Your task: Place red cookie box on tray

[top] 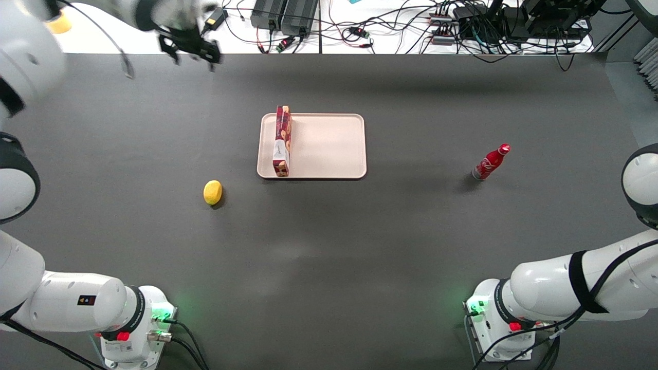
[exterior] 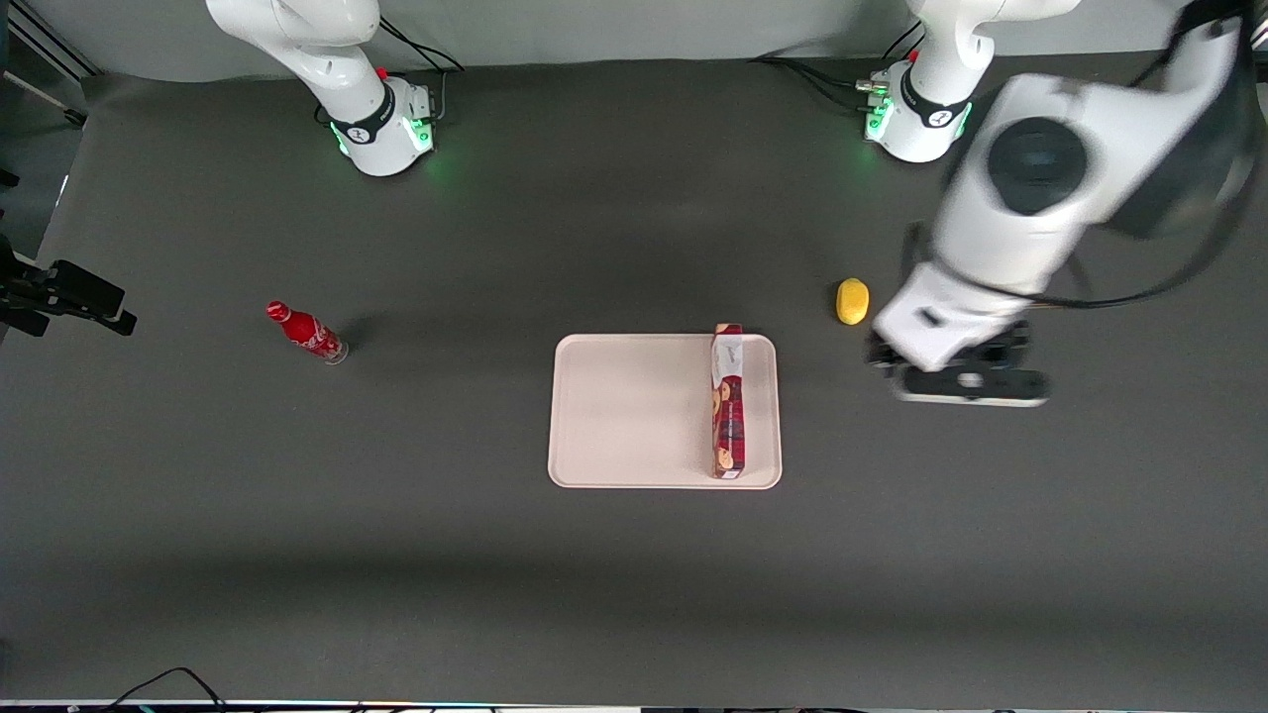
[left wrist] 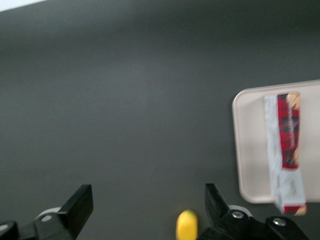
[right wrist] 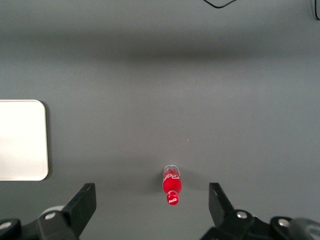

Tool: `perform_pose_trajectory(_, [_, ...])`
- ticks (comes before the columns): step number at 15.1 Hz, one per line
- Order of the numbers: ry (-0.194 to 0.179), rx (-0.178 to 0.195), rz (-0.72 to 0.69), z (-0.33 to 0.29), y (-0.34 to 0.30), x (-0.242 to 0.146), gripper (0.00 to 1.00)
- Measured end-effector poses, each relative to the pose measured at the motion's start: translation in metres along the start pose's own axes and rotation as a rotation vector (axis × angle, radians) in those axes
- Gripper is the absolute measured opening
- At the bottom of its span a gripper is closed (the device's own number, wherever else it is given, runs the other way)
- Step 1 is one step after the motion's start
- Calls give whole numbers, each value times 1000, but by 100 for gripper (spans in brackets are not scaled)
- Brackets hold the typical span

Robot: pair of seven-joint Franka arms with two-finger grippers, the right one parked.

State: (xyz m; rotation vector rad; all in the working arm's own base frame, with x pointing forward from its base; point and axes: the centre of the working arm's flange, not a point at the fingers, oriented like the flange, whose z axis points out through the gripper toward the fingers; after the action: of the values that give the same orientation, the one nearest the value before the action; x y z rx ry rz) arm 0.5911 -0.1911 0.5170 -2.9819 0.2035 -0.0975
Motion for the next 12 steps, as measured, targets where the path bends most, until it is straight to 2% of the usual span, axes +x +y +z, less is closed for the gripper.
perform_pose_trajectory(2, [-38,-40,-1,-14,-62,-4,100])
perform_pose_trajectory(5, [-34,-57,-55,-25,-114,-10,100])
perform_pose_trajectory(9, [-41,-85,-84,-27,-132,-22,100])
perform_pose_trajectory(12, [-45,-89,-85,-32,-133,-39,100])
